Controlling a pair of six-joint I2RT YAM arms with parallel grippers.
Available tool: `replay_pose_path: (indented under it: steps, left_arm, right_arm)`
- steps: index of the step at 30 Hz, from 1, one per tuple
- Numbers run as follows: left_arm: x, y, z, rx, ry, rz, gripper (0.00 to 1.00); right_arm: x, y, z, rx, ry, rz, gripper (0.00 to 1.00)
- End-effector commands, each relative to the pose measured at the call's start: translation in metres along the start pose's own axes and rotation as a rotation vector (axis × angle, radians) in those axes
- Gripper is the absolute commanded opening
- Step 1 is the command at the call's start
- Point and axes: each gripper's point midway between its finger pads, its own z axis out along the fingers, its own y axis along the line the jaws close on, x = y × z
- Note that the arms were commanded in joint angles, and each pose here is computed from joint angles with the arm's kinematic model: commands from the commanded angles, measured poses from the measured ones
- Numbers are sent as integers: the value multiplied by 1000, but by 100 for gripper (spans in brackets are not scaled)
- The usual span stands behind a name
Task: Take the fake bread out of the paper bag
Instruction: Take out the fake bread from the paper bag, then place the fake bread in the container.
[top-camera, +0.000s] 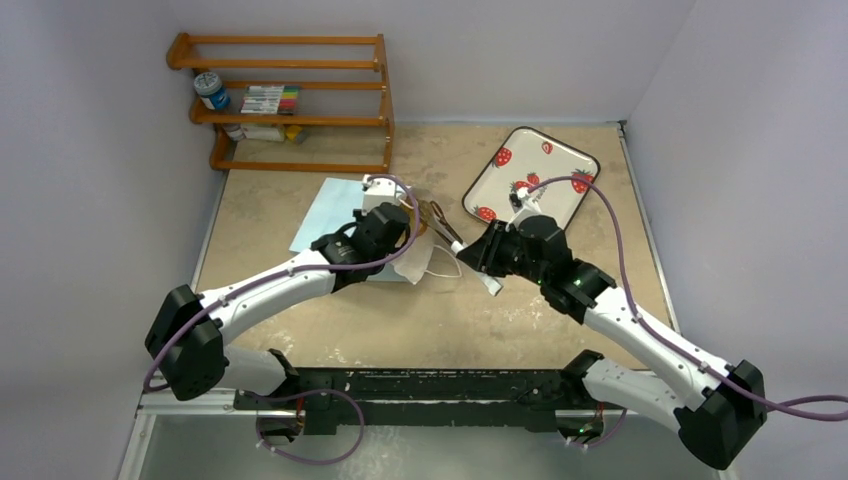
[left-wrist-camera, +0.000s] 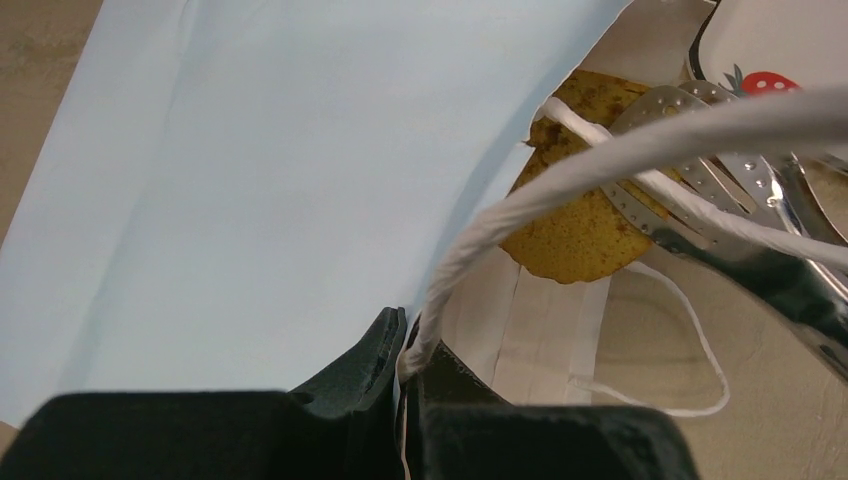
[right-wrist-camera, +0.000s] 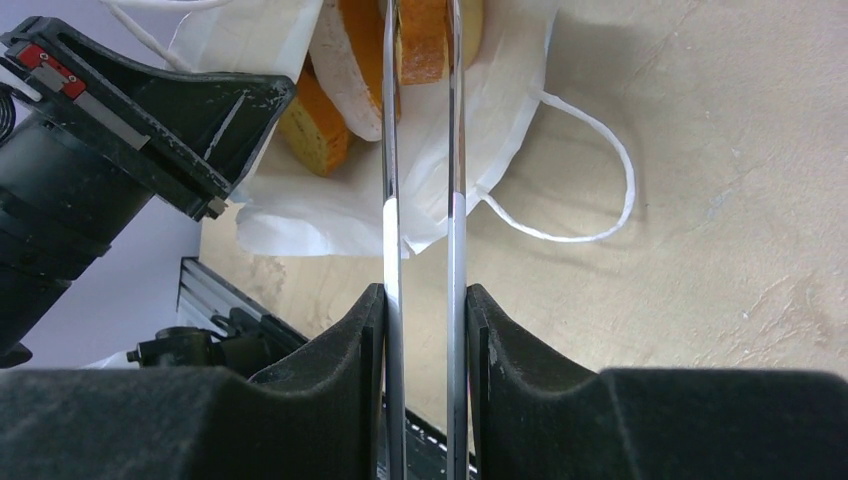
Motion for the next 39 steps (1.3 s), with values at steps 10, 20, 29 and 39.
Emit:
replay_pose_path:
  steps: [10,20,29,39]
  left_arm:
    - [-26,52,12,-141,-66,-238,0]
    - [-10,74,17,-194,-28,-221,0]
    - [-11,74,13,-170,-17,-182,0]
    - [-13,70,0,-99,-6,-146,0]
  right_arm:
    - [-24,17,-20,-53,-100,18,0]
    - [-45,21,-32,-18,-173,40,0]
    - [-80,17,-27,50,-315,67,0]
    - [-145,-12,-15,201,-513,99,0]
